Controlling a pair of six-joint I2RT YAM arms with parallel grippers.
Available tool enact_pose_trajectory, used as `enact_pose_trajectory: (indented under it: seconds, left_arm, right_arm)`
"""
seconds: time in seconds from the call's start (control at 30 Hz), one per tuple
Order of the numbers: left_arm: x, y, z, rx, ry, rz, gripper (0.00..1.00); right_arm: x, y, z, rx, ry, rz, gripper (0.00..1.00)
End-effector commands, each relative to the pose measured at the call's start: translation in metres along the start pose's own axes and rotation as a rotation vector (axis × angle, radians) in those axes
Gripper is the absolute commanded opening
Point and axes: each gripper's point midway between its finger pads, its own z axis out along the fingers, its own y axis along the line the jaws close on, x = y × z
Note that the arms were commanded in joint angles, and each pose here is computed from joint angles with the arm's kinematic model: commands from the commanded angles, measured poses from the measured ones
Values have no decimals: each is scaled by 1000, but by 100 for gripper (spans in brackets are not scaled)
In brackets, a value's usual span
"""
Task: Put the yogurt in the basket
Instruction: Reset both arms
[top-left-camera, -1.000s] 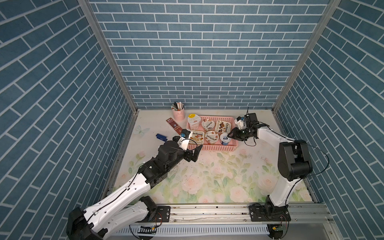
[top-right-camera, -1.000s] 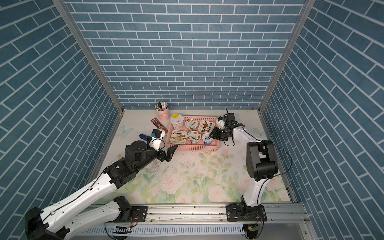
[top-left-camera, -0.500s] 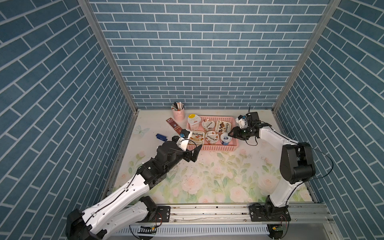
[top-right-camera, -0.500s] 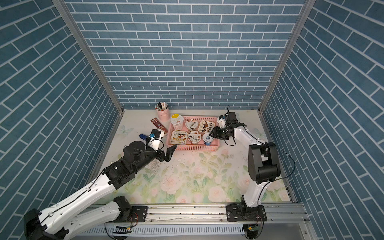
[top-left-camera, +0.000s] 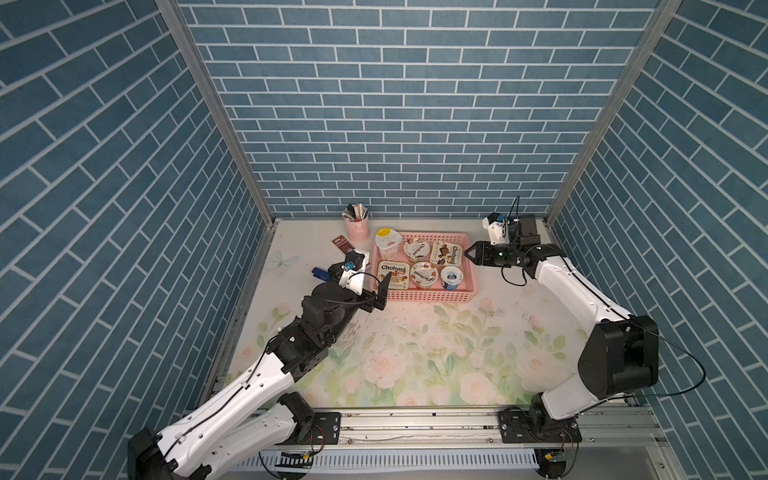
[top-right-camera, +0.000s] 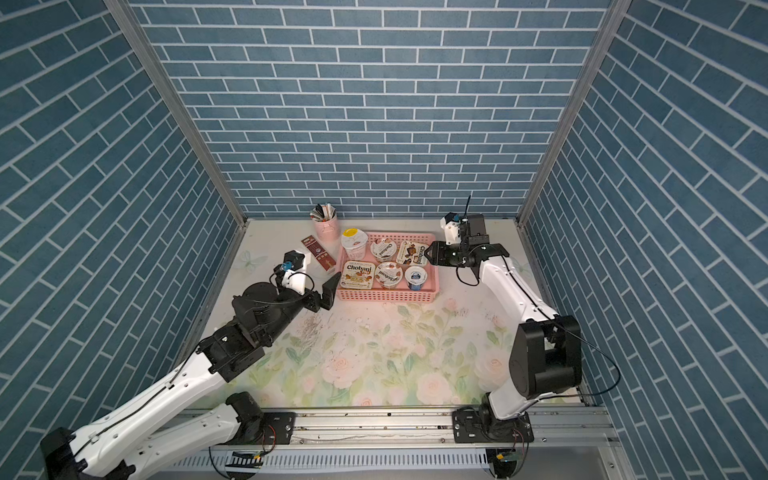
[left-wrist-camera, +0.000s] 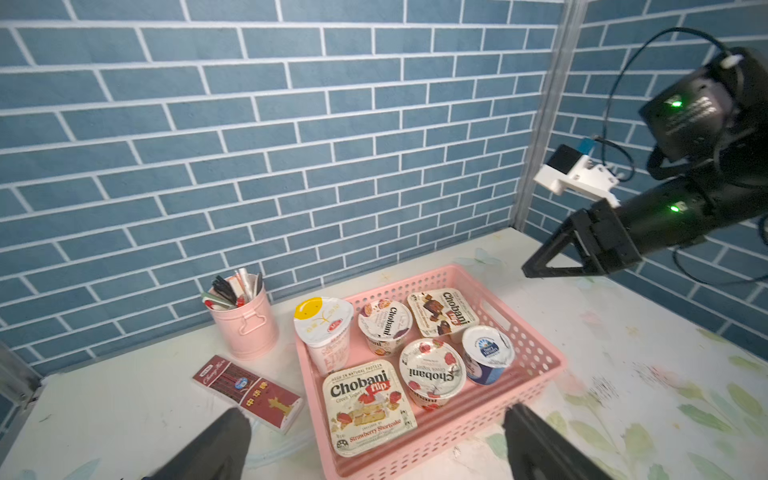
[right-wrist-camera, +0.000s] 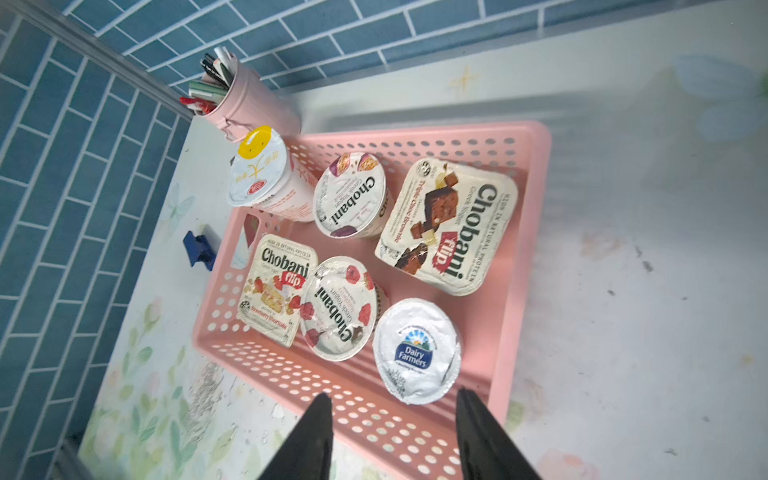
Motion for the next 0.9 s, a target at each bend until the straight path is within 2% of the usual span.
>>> enact_pose_trajectory:
  seconds: [0.0,0.17,0.3,0.47,0.53,0.63,0.77,0.87]
  left_arm:
    - [-18,23,-5,-76,-88,-33,100]
    - [-21,56,-3,-108,-154,-89,100]
    - [-13,101,1,-200,-176,-156,100]
    - [2,162,-9,-340,-243,-251,100]
    - [12,184,-16,-384,-271,-293,100]
    - [35,205,-19,-433,-256,-317,100]
    - [58,221,-24,-467,-254,-310,100]
    - [79,231,-27,-505,-242,-287,100]
  right_arm:
    - [1,-10,-9,134,-37,-98,51]
    - [-5,-17,-27,331,-176,-226,51]
    - [-3,-33,-42,425,-308,-234,50]
    - [5,-52,-75,535,-543,-276,49]
    - [12,-56,-86,558,-616,-300,49]
    - [19,-61,-96,588,-675,-323,49]
    - [24,-72,-109,609,-746,-350,50]
    - [30,-92,-124,655,-803,-321,50]
